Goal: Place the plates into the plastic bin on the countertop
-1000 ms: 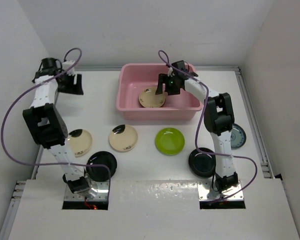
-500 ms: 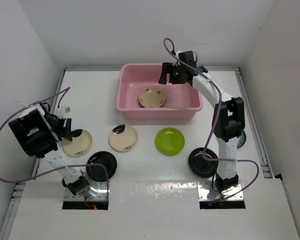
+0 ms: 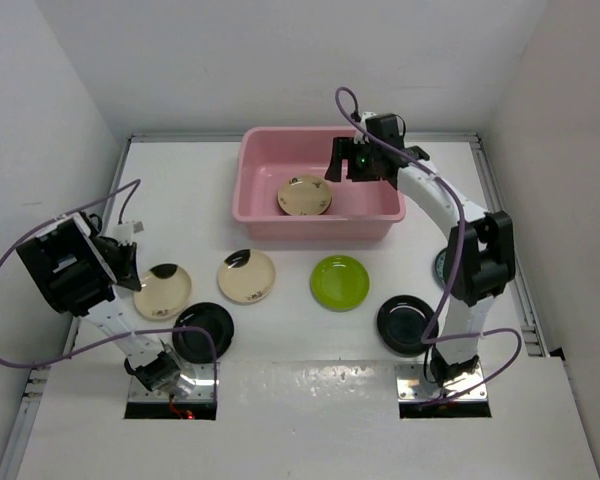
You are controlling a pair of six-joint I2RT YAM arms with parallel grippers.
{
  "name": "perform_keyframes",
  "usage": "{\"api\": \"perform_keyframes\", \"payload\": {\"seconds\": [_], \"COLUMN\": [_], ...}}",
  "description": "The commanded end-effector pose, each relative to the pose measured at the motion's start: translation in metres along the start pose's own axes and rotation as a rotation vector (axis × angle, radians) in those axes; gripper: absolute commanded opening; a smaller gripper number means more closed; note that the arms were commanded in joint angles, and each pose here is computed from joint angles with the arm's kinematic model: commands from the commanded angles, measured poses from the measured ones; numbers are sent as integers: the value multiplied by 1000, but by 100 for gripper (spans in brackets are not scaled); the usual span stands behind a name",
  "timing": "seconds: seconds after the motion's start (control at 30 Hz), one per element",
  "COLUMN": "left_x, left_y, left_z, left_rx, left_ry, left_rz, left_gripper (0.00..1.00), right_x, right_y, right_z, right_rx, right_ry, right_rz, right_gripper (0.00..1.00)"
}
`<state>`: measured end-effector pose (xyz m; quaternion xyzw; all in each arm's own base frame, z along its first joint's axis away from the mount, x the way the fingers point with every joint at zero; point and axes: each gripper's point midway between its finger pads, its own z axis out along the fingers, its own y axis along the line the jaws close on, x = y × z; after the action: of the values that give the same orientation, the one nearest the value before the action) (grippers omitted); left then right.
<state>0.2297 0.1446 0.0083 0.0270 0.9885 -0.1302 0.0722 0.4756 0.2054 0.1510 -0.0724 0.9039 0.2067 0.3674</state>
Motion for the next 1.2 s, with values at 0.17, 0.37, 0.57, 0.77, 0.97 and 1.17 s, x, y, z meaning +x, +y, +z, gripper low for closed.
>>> {"api": "perform_keyframes", "payload": {"seconds": [0.17,0.37,0.57,0.77,0.97,1.17], "left_x": [-66,-133,-205,-284,-346,-358], "left_y": [0,9,-24,-87,-240,-337], "left_z": [-23,-97,-169,-252,-263,-160], "left_rx": [101,-18,-85,-83,145,307], "left_ry": [-214,-430,-650,-880,-983,-805], "left_rz": [-8,-18,56,166,392,501], "left_gripper": [0,0,0,0,0,0], "right_x": [-26,-36,-27,-4,51,100], "right_y": [-7,-51,-111,-169,-228,-257], "right_z": [-51,-80,-110,-140,-177,-202], "right_rx": [29,65,167,345,518,622], "right_ry": [-154,-252,-326,-380,-407,-412], "right_rz": [50,232,429,553,800,921], "right_gripper": [77,76,73,73,73,73]}}
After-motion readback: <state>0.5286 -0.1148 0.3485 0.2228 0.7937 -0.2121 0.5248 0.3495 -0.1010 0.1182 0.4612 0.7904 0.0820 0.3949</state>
